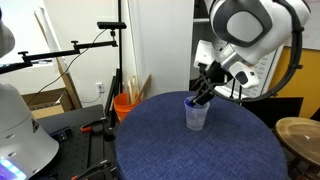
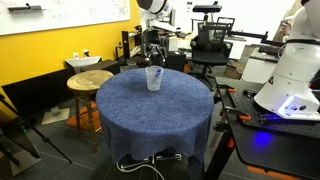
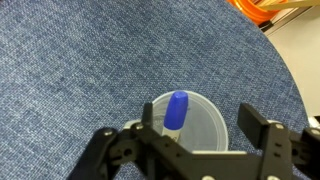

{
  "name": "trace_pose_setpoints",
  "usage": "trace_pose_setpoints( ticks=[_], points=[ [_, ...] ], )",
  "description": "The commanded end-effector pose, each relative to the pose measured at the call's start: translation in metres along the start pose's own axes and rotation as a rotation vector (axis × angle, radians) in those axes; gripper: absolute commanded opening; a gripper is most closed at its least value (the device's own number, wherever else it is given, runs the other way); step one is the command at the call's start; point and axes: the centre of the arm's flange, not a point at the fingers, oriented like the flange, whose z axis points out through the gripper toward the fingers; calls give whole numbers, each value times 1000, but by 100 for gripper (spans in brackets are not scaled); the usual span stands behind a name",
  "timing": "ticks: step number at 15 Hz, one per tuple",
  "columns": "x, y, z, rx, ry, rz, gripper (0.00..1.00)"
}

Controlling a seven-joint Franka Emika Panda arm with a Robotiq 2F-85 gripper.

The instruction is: Take the marker out of the cup and put it on the table

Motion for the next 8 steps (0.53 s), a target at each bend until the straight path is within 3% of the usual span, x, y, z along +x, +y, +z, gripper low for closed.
trace_pose_setpoints(
  ticks=[1, 8],
  points=[
    [6, 0, -7, 38, -25, 48, 76],
    [17, 14, 6, 38, -48, 77, 80]
  ],
)
